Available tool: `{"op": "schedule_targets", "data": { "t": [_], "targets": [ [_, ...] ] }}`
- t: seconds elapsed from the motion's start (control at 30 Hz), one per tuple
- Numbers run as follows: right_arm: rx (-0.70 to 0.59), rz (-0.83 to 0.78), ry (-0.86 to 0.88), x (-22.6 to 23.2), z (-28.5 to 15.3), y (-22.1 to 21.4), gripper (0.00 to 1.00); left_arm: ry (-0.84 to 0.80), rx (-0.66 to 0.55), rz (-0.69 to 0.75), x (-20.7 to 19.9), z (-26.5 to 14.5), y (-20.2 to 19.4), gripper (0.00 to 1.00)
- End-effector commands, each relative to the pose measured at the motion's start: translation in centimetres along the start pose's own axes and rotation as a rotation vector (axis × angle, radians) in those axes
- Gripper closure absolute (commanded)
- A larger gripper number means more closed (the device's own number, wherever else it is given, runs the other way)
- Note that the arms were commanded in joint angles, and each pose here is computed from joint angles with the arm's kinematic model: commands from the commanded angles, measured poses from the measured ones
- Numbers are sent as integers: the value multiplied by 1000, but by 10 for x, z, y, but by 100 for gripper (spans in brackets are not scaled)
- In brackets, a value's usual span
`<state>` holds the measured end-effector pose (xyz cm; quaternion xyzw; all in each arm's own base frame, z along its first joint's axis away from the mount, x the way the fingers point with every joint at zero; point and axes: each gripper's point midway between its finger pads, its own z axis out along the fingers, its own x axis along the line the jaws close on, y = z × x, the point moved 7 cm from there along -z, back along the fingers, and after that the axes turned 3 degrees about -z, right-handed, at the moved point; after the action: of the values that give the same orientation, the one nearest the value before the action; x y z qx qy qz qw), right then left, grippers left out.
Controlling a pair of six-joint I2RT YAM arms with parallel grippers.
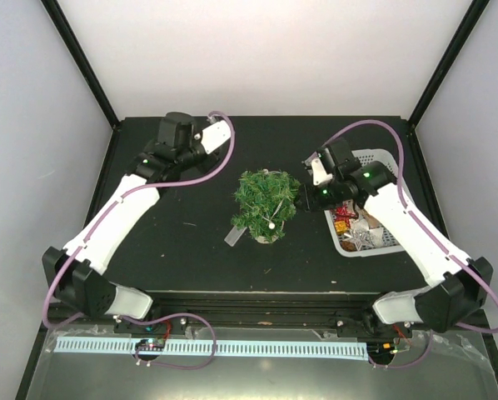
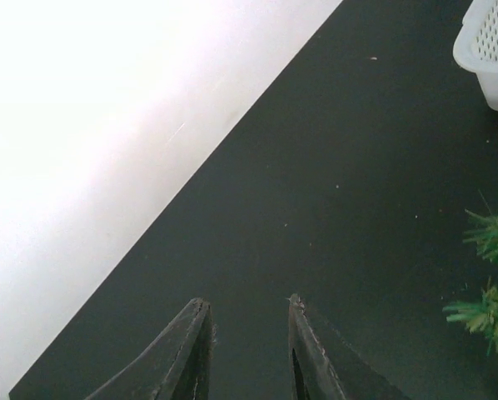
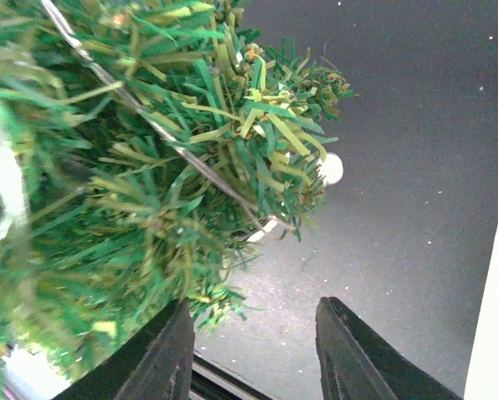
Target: Decorate the small christmas tree
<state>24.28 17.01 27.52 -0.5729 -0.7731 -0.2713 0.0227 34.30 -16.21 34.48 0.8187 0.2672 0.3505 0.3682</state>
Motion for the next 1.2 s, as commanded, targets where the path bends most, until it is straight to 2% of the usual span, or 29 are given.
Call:
{"op": "schedule_targets", "data": {
  "t": [0.0, 0.13, 0.2, 0.27, 0.4, 0.43, 0.53, 0.6, 0.63, 0.67, 0.83, 1.07, 1.17],
  "targets": [
    [-72, -8, 13, 5, -28, -8, 55, -1, 28, -23, 3, -26, -11, 72],
    [-105, 15, -3, 4, -47, -19, 43, -22, 50, -57, 2, -45, -16, 70],
    [-125, 35, -20, 3, -57, -24, 42, -45, 80, -67, -1, -50, -19, 69],
    [-147, 52, -49, 0, -67, -28, 33, -44, 77, -76, -2, -68, -17, 65],
    [-137, 82, -124, -7, -78, -35, 32, -111, 97, -105, -9, -99, -19, 58],
    [-138, 93, -162, -11, -79, -36, 21, -123, 101, -109, -10, -106, -19, 54],
    [-147, 102, -257, -20, -84, -37, 15, -165, 135, -135, -16, -126, -20, 38],
    [-152, 104, -289, -25, -82, -36, 13, -206, 146, -148, -19, -139, -21, 36],
    [-152, 111, -296, -28, -80, -36, 13, -225, 160, -152, -21, -143, -25, 27],
    [-152, 121, -296, -31, -77, -36, 13, -233, 182, -147, -22, -144, -29, 24],
    [-216, 136, -264, -40, -71, -31, 14, -172, 313, -115, -12, -144, -43, 24],
    [-250, 142, -287, -44, -74, -25, 14, -102, 313, -245, 12, -159, -45, 26],
    [-248, 162, -317, -47, -76, -26, 14, 5, 319, -278, 27, -163, -62, 26]
  ]
}}
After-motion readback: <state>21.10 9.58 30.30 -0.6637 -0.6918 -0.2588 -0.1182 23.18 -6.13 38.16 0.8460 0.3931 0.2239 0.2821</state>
